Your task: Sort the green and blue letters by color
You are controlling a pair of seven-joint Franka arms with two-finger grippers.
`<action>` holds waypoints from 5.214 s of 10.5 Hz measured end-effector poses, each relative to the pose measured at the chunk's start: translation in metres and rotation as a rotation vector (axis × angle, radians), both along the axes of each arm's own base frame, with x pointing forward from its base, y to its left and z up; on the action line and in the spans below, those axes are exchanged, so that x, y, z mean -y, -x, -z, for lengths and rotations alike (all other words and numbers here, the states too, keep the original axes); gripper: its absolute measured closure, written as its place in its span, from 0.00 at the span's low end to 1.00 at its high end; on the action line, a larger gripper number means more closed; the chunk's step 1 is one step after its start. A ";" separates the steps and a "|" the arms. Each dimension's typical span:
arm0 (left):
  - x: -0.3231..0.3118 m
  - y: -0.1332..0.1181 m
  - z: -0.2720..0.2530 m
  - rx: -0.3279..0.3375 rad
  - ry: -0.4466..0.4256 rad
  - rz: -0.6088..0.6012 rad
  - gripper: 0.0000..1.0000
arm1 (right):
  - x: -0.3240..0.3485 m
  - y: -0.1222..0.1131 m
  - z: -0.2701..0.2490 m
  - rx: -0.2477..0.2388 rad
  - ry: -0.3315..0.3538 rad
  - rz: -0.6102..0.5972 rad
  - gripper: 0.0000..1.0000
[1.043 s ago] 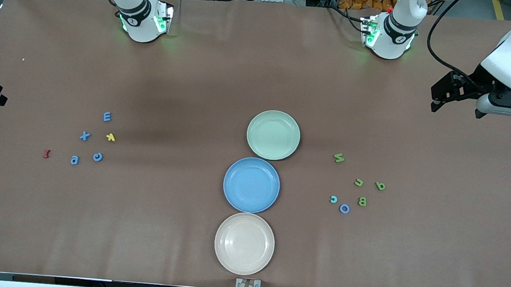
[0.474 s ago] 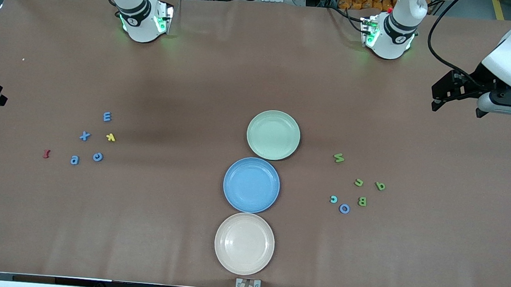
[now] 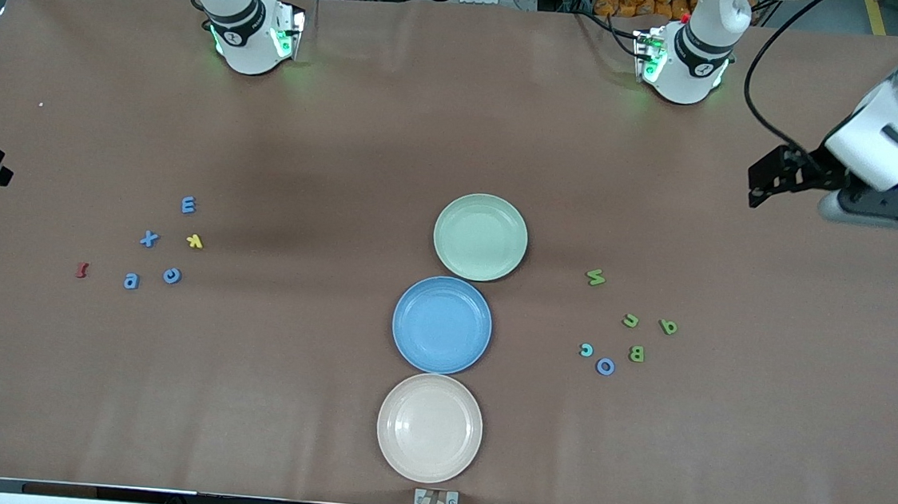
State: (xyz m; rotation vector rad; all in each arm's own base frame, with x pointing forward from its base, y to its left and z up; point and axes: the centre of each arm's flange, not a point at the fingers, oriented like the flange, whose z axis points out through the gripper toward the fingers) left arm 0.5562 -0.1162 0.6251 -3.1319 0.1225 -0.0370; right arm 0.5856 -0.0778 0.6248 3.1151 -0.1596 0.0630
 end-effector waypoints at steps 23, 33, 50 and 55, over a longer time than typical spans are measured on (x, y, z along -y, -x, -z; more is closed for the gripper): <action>-0.022 -0.069 0.305 -0.092 0.004 -0.320 0.00 | 0.046 -0.042 0.118 -0.136 -0.100 0.051 0.00; -0.022 -0.076 0.398 -0.074 0.003 -0.511 0.00 | 0.018 -0.043 0.259 -0.047 -0.080 0.010 0.00; -0.038 -0.071 0.452 -0.065 -0.006 -0.592 0.04 | 0.004 0.155 0.422 -0.069 -0.060 -0.289 0.00; -0.035 -0.074 0.448 -0.052 0.001 -0.588 0.55 | 0.004 0.158 0.444 -0.061 -0.051 -0.288 0.05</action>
